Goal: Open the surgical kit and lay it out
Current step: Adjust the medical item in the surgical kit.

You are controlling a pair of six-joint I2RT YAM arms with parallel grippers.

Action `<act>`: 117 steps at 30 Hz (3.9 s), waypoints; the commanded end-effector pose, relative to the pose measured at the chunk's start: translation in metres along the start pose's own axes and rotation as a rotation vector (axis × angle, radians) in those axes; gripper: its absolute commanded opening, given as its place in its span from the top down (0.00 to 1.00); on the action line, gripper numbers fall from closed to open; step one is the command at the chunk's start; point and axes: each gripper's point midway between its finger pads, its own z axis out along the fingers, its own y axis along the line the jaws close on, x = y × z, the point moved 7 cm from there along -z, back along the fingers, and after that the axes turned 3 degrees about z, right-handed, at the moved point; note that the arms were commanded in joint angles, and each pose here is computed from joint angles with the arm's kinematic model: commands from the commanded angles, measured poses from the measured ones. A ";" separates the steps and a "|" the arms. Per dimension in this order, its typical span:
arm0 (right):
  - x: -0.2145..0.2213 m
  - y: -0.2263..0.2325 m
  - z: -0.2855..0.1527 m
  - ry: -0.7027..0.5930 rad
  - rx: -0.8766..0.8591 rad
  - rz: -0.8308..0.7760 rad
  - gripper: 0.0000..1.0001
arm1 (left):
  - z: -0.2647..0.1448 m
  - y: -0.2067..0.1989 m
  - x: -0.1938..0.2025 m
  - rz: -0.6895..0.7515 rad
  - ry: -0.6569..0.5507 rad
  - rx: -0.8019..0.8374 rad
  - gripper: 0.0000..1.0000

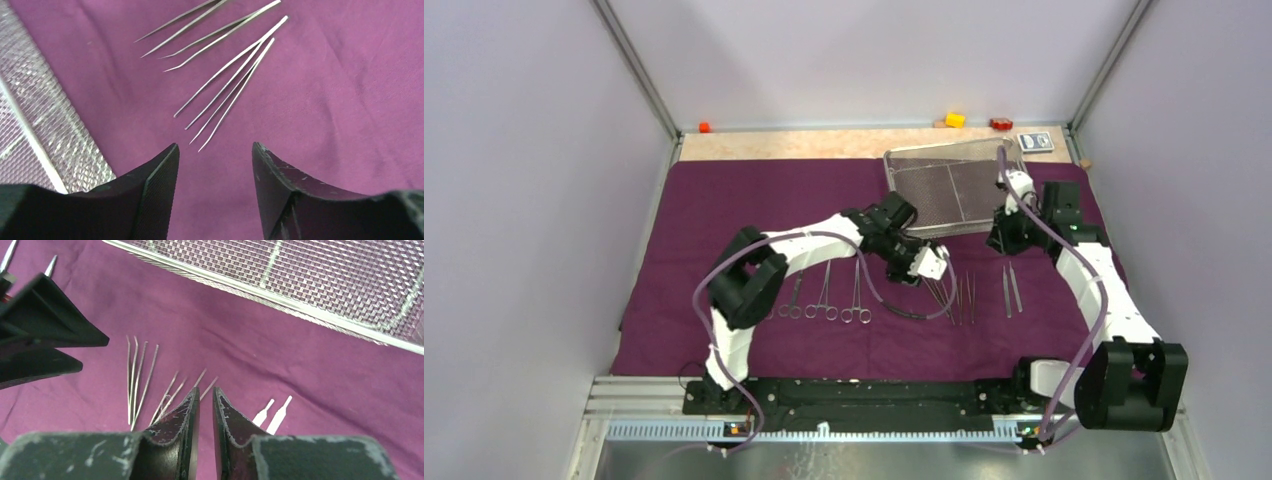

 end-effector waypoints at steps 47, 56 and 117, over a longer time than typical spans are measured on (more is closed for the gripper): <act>0.015 -0.027 -0.018 -0.023 -0.081 0.131 0.95 | 0.061 -0.001 0.011 0.190 0.009 0.361 0.75; 0.015 -0.027 -0.018 -0.022 -0.081 0.133 0.96 | 0.064 -0.002 0.012 0.196 0.013 0.369 0.78; 0.018 -0.029 -0.014 -0.004 -0.093 0.147 0.96 | 0.059 -0.007 0.020 0.579 0.082 0.639 0.97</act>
